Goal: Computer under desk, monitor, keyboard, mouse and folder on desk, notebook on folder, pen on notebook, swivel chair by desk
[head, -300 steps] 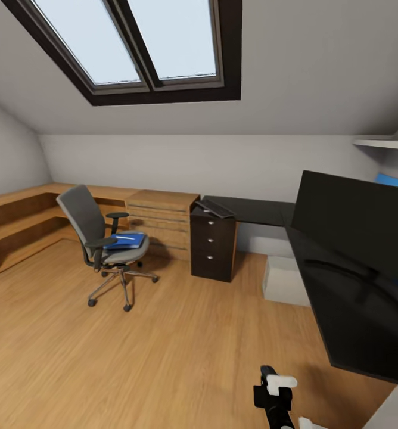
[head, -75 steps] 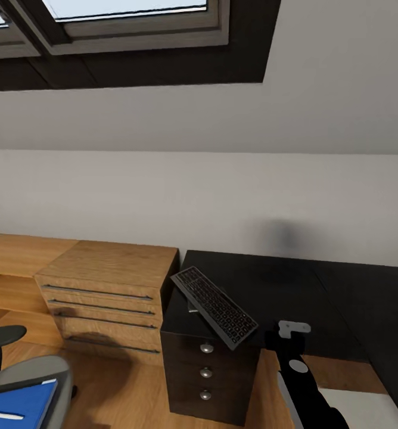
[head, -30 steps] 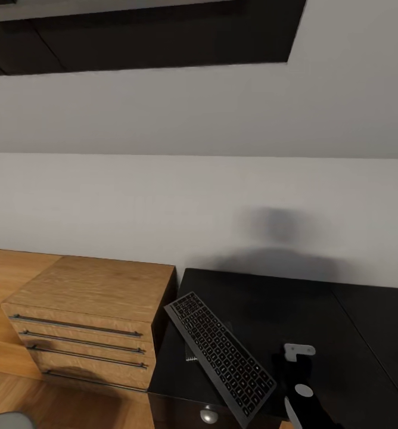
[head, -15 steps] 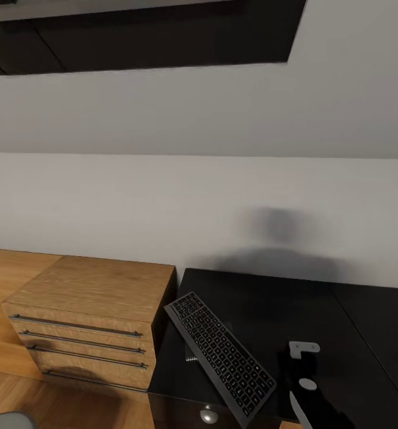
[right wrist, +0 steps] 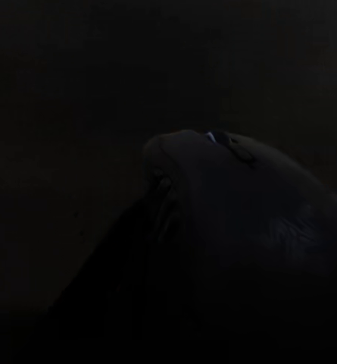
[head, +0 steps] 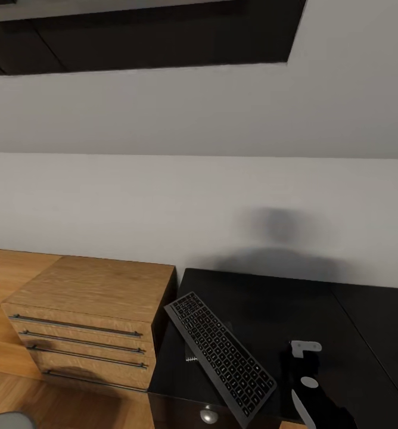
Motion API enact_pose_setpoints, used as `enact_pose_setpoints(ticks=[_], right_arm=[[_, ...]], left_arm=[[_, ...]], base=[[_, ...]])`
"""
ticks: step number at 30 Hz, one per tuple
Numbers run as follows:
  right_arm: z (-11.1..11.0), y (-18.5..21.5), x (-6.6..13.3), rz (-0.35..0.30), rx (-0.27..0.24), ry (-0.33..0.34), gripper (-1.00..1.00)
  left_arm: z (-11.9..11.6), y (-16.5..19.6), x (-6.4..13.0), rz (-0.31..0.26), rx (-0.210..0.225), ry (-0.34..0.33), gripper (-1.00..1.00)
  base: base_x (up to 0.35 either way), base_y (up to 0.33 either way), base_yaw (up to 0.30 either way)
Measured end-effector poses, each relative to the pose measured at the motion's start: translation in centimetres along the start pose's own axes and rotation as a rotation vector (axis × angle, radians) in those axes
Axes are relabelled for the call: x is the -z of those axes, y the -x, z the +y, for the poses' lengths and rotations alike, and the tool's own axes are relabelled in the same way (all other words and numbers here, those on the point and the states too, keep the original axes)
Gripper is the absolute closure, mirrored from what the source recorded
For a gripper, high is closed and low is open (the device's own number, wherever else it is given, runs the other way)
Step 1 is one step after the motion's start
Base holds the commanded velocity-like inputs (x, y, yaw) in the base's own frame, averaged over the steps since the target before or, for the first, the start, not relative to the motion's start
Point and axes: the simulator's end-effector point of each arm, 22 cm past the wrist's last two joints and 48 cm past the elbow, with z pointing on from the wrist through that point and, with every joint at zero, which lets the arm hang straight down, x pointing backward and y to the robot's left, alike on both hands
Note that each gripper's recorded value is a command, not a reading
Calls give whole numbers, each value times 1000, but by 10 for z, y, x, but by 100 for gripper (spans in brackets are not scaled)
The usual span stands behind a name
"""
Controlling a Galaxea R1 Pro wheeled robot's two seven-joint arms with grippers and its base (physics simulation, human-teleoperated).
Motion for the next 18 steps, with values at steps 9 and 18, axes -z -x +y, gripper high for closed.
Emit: enact_pose_setpoints(ticks=[9,18], right_arm=[[1,0,0,-2,0,2,100],[1,1,0,-5,2,2,100]], left_arm=[[0,0,0,0,0,0,-100],[0,0,0,0,0,0,-100]], base=[[0,0,0],[0,0,0]])
